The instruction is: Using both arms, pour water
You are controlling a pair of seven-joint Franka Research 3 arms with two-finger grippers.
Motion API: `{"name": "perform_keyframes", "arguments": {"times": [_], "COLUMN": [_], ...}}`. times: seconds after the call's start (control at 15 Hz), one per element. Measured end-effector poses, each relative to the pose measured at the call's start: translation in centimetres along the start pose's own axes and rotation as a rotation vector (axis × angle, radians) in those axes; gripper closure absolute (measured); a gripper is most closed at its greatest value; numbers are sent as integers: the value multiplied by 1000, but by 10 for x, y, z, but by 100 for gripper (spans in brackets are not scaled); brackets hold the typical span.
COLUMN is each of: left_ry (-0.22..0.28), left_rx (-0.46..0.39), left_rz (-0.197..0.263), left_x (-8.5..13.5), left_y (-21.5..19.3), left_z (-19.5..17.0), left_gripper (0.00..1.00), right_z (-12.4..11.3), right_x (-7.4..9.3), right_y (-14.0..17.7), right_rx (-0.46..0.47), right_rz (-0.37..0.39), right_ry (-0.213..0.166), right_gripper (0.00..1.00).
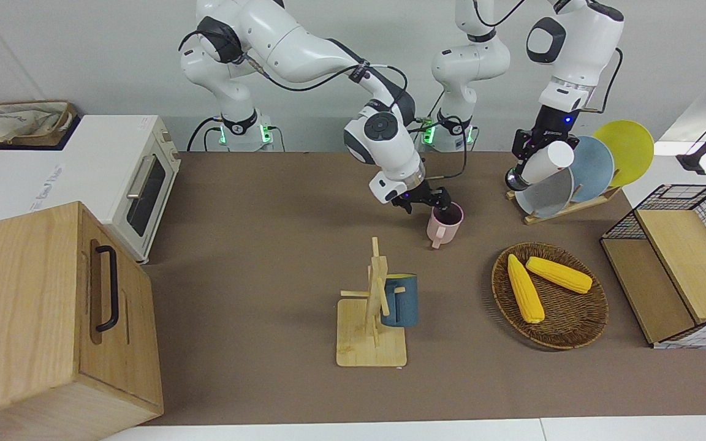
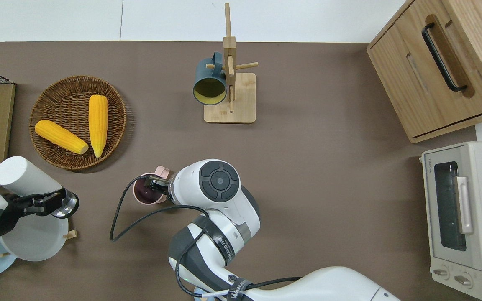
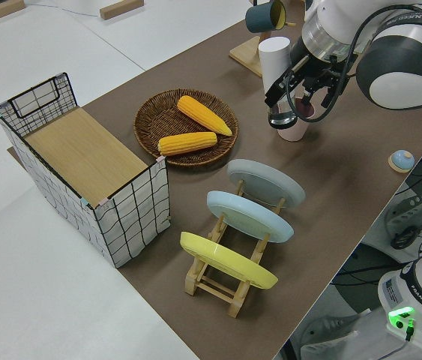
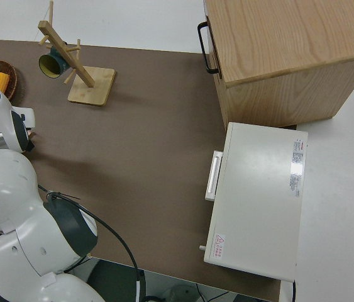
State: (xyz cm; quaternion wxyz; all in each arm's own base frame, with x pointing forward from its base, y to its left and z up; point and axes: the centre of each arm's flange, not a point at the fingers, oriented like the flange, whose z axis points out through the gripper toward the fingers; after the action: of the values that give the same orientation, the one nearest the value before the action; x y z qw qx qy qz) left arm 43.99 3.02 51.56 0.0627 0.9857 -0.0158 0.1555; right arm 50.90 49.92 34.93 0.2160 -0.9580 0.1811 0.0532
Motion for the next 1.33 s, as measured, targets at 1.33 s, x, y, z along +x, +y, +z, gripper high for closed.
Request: {"name": "perform_keyframes", "arguments": {"times": [1.33], "left_ry": [-114], "left_rx": [-47], "left_rz": [188], "left_x": [-28], "left_y": [58], "left_z": [46], "left_gripper": [35], "right_z": [-272], "right_x": [140], "right_y": [110], "right_rx": [-472], "right_rz": [-601], "right_ry": [83], "right_gripper": [1]}}
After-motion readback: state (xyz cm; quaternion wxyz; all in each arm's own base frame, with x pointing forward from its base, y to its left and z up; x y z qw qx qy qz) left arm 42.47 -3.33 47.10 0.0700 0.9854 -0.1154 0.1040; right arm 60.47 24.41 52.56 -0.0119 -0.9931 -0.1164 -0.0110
